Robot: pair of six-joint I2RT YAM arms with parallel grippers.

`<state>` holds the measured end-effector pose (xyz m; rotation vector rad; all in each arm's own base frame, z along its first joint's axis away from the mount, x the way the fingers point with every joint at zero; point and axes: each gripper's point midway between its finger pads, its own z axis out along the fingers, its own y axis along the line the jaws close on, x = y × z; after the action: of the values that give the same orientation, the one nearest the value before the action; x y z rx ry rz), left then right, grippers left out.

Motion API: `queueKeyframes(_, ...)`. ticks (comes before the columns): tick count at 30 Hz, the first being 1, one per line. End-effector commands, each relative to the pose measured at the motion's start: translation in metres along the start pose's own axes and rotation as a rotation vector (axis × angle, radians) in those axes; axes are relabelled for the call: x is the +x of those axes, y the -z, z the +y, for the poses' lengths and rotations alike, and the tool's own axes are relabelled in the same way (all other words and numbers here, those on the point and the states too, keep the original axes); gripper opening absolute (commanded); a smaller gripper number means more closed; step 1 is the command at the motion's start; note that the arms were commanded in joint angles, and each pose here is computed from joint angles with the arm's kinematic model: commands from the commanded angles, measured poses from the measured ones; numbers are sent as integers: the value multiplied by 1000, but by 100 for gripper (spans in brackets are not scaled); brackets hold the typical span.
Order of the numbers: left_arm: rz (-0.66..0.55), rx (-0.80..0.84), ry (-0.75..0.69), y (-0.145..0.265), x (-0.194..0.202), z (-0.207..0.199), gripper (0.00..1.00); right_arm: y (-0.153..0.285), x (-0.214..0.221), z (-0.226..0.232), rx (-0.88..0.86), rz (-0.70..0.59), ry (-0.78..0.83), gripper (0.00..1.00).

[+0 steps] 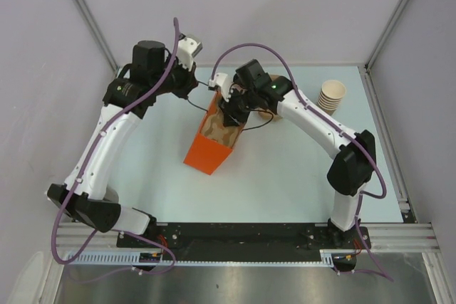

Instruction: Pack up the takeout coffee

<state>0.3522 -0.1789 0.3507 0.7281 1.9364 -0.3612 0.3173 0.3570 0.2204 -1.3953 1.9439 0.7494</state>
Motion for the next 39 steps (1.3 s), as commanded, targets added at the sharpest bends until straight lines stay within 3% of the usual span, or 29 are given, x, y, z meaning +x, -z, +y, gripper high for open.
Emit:
queueKeyframes(1, -42, -40, -9, 15, -7, 9, 0, 0, 2, 7, 22, 69, 33, 29)
queueKeyframes(15, -35, -98, 45, 14, 18, 32, 0, -21, 17, 5, 17, 219, 10, 30)
queueKeyframes(39, -19, -116, 94, 11, 37, 47, 0, -36, 20, 10, 18, 274, 43, 31)
